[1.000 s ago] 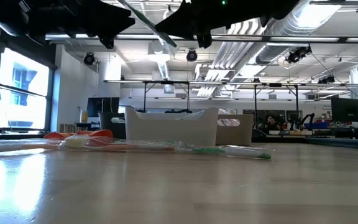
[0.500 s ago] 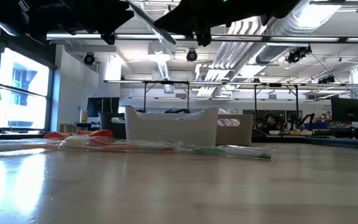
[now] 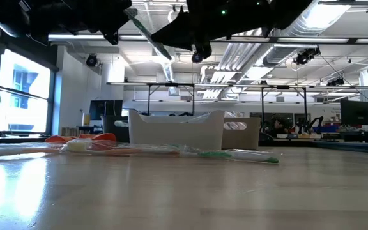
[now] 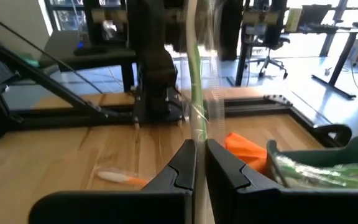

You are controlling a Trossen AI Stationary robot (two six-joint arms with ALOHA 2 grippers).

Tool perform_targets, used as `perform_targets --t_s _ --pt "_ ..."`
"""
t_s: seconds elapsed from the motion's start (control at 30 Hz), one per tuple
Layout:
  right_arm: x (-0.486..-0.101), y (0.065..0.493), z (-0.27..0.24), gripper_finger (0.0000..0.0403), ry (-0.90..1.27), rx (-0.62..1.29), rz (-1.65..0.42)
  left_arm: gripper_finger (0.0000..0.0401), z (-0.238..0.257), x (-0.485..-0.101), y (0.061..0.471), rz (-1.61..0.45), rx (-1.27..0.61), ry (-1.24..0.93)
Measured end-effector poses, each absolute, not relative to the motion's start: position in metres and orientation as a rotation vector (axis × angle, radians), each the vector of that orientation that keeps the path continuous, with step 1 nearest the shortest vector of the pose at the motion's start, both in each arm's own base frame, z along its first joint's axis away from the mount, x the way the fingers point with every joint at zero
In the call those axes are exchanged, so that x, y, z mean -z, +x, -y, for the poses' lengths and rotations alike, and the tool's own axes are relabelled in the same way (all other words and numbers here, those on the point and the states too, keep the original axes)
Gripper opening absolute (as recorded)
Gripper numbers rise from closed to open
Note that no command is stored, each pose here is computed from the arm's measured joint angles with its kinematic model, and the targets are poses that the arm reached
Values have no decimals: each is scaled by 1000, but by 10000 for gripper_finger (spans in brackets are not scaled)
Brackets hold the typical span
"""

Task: Pick & Place Toothbrushes
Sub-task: Put the green toothbrush into the dark blue bin

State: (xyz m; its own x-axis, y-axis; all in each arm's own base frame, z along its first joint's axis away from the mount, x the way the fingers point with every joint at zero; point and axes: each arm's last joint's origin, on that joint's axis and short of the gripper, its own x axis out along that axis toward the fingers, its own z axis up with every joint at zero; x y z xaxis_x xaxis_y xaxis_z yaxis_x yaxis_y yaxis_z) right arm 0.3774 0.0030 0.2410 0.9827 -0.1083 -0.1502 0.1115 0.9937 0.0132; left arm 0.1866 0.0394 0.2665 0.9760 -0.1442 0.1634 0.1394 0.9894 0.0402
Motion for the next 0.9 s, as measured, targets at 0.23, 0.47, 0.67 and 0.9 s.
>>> perform_targets --t_s 0.23,0.47,0.67,0.9 --pt "-239 381 -2 9 13 123 -100 129 -39 -266 187 165 143 28" --pt "-243 381 -3 9 -25 111 -77 129 -39 -266 187 162 140 28" --pt "-243 381 -3 9 -25 111 -78 115 -40 -266 187 162 134 28" --pt "-243 381 -3 9 -25 110 -78 40 -40 -266 187 163 132 30"
